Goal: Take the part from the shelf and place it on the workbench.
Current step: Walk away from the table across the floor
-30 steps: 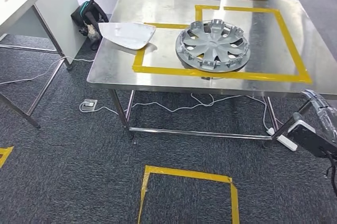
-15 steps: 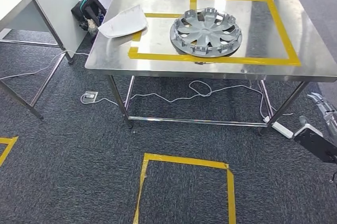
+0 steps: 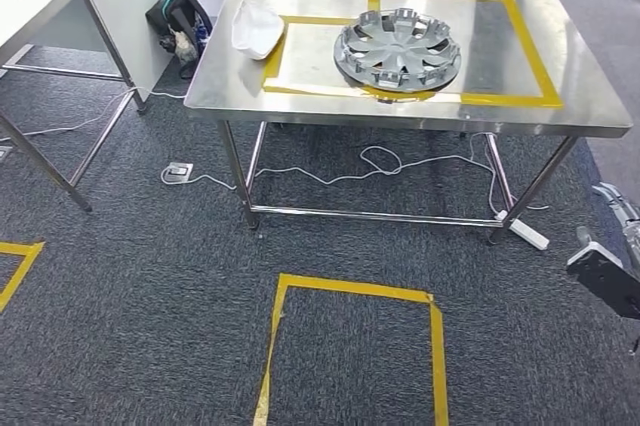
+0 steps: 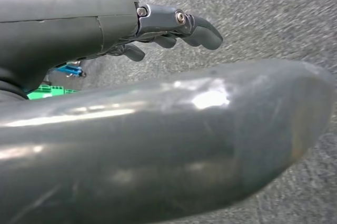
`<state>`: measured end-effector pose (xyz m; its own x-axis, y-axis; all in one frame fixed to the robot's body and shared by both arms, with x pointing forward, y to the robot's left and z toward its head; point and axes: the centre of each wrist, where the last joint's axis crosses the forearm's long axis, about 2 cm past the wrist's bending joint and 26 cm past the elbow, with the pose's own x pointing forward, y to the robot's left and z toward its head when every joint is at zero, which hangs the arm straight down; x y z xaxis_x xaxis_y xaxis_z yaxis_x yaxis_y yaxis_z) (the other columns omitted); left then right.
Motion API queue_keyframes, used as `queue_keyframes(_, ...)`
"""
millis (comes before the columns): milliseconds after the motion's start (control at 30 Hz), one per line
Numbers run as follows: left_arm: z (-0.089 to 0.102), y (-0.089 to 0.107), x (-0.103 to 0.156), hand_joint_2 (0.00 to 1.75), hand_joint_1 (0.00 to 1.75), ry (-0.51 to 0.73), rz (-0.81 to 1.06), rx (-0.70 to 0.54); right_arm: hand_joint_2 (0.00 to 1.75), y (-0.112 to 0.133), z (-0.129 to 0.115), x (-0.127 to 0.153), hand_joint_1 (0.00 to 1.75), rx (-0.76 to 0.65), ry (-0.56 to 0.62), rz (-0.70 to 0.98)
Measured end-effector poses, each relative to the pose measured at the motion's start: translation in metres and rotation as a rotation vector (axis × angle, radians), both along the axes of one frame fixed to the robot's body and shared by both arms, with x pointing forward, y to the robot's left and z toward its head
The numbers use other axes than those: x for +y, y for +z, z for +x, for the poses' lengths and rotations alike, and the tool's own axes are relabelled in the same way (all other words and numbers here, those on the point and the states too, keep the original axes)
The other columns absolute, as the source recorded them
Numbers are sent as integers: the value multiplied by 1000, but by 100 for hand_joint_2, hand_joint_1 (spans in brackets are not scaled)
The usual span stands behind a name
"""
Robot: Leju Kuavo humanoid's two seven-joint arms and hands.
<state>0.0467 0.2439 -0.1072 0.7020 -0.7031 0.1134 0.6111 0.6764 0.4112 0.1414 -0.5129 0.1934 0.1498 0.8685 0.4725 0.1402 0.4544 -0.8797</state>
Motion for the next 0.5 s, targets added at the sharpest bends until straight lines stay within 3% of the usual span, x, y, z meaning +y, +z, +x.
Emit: queue_keyframes(500, 0, 0, -2, 0, 0, -29, 13, 5, 0, -10, -22, -2, 0, -52, -15, 49)
